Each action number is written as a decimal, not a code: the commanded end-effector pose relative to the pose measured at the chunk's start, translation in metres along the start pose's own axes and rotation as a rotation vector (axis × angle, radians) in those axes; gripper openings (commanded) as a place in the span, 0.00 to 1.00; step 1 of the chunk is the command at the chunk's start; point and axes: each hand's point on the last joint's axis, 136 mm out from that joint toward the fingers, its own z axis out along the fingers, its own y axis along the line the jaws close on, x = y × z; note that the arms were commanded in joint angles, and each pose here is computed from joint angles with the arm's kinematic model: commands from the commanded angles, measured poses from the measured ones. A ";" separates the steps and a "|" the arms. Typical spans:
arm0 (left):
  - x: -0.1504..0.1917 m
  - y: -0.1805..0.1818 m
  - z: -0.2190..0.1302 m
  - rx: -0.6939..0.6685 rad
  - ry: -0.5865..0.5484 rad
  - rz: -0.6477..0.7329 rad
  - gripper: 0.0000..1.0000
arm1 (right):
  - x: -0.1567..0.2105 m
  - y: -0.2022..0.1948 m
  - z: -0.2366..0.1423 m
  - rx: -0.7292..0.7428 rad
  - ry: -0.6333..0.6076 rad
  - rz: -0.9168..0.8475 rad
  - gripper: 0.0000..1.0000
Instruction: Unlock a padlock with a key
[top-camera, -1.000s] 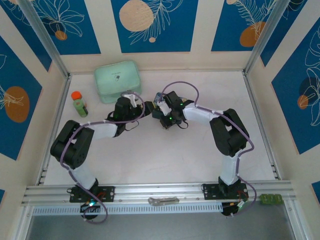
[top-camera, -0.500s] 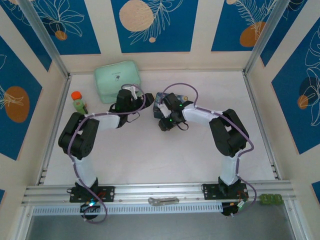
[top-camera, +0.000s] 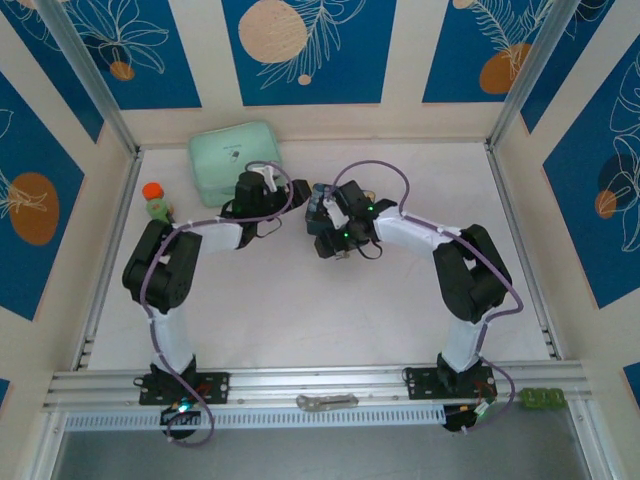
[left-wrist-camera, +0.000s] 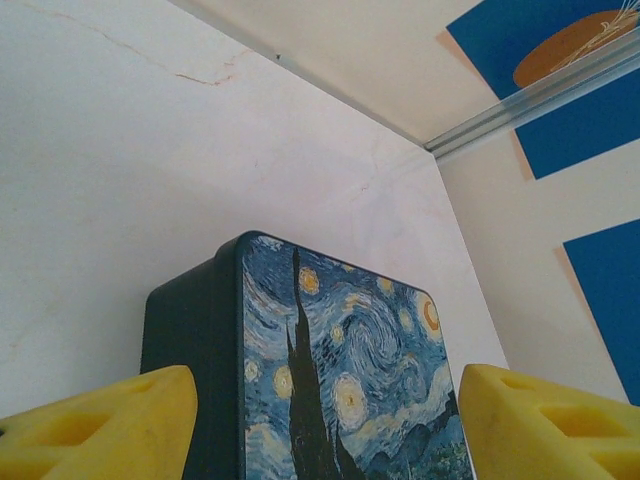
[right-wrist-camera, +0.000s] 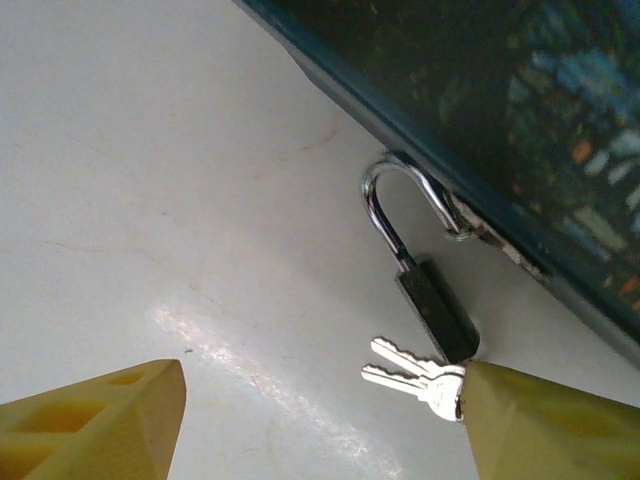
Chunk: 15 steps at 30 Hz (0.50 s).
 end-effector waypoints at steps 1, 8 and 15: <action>-0.006 0.000 0.004 0.008 0.013 0.030 0.70 | 0.002 -0.009 -0.002 0.030 -0.018 0.045 0.73; 0.000 0.006 0.010 0.005 0.034 0.011 0.70 | 0.002 -0.026 0.004 0.164 -0.007 0.102 0.72; 0.001 0.006 0.009 0.004 0.029 0.000 0.69 | 0.005 -0.029 0.014 0.353 0.009 0.272 0.72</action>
